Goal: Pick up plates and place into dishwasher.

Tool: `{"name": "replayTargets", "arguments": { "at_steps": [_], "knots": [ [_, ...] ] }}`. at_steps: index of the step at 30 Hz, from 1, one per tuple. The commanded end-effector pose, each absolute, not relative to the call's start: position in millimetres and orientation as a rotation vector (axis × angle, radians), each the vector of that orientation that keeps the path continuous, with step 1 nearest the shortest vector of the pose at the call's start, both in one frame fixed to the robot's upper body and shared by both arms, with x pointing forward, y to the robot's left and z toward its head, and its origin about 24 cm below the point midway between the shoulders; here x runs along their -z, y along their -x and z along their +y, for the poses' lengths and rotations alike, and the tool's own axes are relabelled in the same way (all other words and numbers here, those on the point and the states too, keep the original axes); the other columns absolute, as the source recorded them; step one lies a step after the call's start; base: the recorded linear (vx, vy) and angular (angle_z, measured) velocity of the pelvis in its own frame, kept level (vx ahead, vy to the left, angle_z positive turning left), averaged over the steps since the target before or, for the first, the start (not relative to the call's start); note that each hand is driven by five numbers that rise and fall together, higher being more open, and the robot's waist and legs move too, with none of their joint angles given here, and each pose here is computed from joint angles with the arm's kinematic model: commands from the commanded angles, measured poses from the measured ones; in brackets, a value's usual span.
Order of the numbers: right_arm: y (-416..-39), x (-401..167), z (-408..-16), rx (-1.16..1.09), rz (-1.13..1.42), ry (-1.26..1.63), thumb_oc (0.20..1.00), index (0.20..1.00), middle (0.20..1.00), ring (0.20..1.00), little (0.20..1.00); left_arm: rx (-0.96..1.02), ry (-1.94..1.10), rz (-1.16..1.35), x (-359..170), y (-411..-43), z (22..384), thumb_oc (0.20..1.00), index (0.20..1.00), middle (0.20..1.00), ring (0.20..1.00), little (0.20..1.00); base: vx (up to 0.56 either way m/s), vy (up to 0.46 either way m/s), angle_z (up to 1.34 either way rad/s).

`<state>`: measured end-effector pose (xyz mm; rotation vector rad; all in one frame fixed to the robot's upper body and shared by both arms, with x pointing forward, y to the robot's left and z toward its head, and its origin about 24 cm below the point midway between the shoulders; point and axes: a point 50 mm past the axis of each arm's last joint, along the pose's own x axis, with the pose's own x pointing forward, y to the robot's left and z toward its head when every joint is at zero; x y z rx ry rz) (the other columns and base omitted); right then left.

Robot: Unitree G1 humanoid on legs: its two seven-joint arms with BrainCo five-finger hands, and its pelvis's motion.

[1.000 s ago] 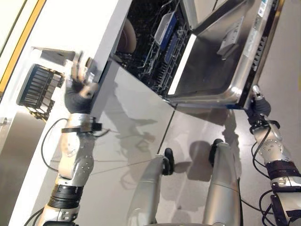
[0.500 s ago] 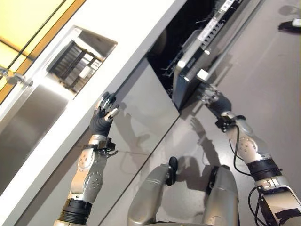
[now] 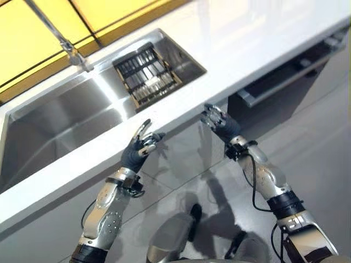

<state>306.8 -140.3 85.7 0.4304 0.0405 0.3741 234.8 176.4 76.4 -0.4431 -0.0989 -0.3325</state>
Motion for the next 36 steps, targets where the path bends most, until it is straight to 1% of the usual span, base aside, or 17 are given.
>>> {"name": "replayTargets", "arguments": {
  "at_steps": [1,6,12,17,23,26,36],
  "knots": [
    [-308,-146,-107,-0.431,-0.297,-0.509,1.0,1.0,1.0,1.0,1.0,0.202,0.297,-0.279,-114,-236,228,1.0,1.0,1.0,1.0,1.0,0.04,-0.113,0.23],
    [-292,-151,-114,-0.371,-0.342,-0.373,1.0,1.0,1.0,1.0,1.0,0.211,0.304,-0.266,-115,-237,226,1.0,1.0,1.0,1.0,1.0,-0.01,-0.098,0.12],
    [-276,-172,-117,-0.477,-0.425,-0.221,1.0,1.0,1.0,1.0,1.0,0.261,0.315,-0.211,-113,-246,213,1.0,1.0,1.0,1.0,1.0,-0.08,-0.078,-0.17],
    [-269,-181,-125,-0.526,-0.438,-0.139,1.0,1.0,1.0,1.0,1.0,0.306,0.333,-0.235,-121,-252,204,1.0,1.0,1.0,1.0,1.0,-0.14,-0.092,-0.07],
    [-257,-195,-119,-0.691,-0.489,-0.142,1.0,1.0,1.0,1.0,1.0,0.303,0.343,-0.243,-124,-257,196,1.0,1.0,1.0,1.0,1.0,-0.14,-0.087,-0.11],
    [-260,-192,-121,-0.66,-0.441,-0.091,1.0,1.0,1.0,1.0,1.0,0.311,0.35,-0.243,-125,-260,192,1.0,1.0,1.0,1.0,1.0,-0.13,-0.084,0.05],
    [-262,-144,-134,-0.773,-0.04,0.145,1.0,1.0,1.0,1.0,1.0,0.276,0.39,-0.249,-130,-264,195,1.0,1.0,1.0,1.0,1.0,-0.16,-0.108,-0.08]
  ]
}}
